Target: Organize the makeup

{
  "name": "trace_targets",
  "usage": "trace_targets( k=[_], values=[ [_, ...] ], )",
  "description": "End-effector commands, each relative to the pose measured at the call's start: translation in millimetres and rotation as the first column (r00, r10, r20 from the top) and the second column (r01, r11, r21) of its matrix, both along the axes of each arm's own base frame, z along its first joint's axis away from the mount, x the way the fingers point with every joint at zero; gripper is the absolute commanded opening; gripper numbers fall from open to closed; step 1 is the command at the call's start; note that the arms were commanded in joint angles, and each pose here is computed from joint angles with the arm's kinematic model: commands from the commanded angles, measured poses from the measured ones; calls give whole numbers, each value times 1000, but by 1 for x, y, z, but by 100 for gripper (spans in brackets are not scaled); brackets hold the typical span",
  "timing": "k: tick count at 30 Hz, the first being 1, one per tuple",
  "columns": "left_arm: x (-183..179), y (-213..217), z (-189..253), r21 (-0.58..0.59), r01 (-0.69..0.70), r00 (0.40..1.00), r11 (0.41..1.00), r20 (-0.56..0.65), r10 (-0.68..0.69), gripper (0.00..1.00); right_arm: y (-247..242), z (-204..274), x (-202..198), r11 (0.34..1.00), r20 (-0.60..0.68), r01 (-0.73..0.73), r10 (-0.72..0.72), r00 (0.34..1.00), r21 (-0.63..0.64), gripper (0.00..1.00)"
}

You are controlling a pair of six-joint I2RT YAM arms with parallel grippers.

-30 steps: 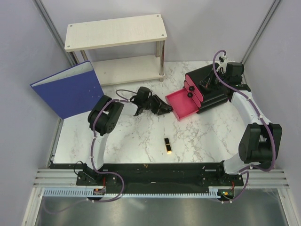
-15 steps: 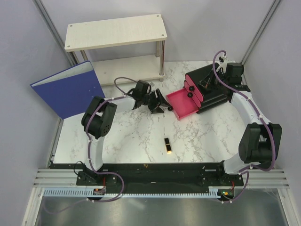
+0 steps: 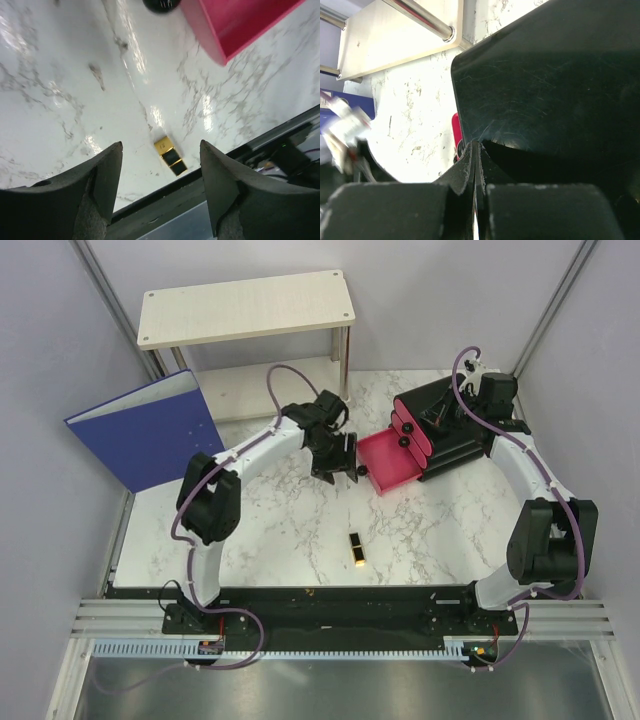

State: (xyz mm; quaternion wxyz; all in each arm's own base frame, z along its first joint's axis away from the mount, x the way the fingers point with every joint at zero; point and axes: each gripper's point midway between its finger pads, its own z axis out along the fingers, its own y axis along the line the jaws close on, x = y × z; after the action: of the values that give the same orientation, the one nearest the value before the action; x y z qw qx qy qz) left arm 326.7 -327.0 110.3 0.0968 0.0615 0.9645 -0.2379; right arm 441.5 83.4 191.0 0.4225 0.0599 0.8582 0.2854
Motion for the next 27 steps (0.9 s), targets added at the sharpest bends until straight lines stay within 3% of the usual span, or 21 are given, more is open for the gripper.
trace_targets(
  k=[1, 5, 11, 27],
  values=[
    [-54, 5, -31, 206, 204, 977, 957, -104, -186, 70, -13, -129, -89, 996, -514, 0, -45, 857, -88, 0],
    [-87, -8, -42, 264, 314, 947, 912, -154, -281, 70, -14, -130, -92, 995, -515, 1, -51, 856, -96, 0],
    [-106, -9, -51, 311, 377, 924, 873, -196, -329, 71, -14, -132, -95, 996, -520, -2, -47, 853, -94, 0],
    [-128, -36, -83, 240, 461, 876, 854, -278, -395, 68, -11, -136, -98, 997, -531, -12, -31, 847, -78, 0]
  ],
)
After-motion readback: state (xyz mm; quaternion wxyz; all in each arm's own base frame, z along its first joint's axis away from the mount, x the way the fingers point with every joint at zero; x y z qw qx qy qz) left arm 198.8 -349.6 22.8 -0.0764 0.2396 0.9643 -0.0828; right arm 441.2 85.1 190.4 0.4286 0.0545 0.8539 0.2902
